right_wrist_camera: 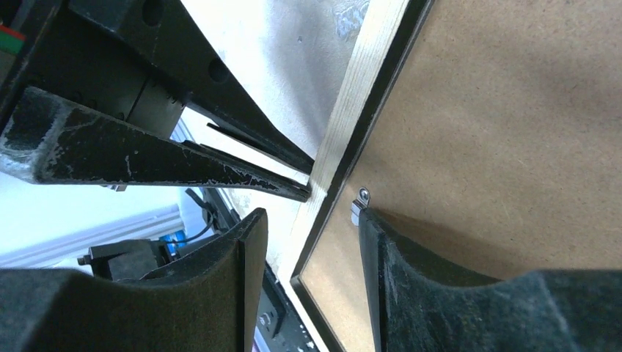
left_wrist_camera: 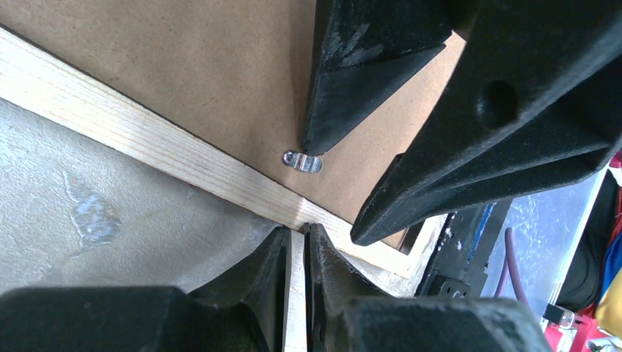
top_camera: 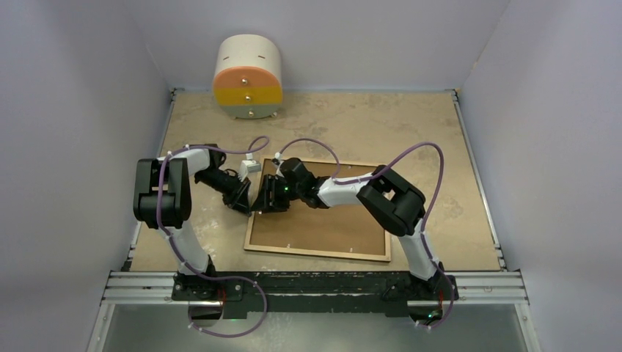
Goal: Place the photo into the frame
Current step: Install the photo frame at the center of the board.
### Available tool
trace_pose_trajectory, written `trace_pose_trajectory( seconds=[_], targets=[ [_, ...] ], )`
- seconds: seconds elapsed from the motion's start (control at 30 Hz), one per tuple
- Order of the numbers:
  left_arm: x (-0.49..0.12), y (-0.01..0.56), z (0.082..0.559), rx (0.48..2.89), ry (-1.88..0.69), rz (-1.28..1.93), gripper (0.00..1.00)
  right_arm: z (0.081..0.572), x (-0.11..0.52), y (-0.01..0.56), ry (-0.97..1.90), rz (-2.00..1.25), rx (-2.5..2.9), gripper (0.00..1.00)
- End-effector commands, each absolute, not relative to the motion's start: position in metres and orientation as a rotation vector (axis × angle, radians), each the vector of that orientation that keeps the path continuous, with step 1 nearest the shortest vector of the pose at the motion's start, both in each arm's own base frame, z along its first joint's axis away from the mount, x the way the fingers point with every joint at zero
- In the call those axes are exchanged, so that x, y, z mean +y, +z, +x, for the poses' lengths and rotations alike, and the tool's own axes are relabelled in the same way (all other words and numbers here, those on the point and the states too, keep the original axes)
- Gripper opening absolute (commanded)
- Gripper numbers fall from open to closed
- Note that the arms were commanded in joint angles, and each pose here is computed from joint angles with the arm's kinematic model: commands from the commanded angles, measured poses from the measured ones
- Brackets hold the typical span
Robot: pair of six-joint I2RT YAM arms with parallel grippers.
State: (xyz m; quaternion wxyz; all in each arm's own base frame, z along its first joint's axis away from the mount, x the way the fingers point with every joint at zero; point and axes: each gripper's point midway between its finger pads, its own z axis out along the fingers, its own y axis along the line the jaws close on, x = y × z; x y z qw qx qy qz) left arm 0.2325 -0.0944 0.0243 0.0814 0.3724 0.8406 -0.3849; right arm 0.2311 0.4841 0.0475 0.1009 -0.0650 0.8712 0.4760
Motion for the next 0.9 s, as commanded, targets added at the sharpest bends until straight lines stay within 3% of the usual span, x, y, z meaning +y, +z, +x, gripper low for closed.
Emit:
trace_pose_trajectory(
  seconds=[0.0,0.87],
  targets=[
    [-0.083,0.005,0.244,2.472,-1.024,1.226,0.13,0.23,0.494,0.048,1.446,-0.187,2.579,0.52],
    [-0.085,0.007,0.239,2.458,-1.048,1.24,0.11,0.239,0.498,0.05,1.475,-0.06,2.543,0.46]
  ],
)
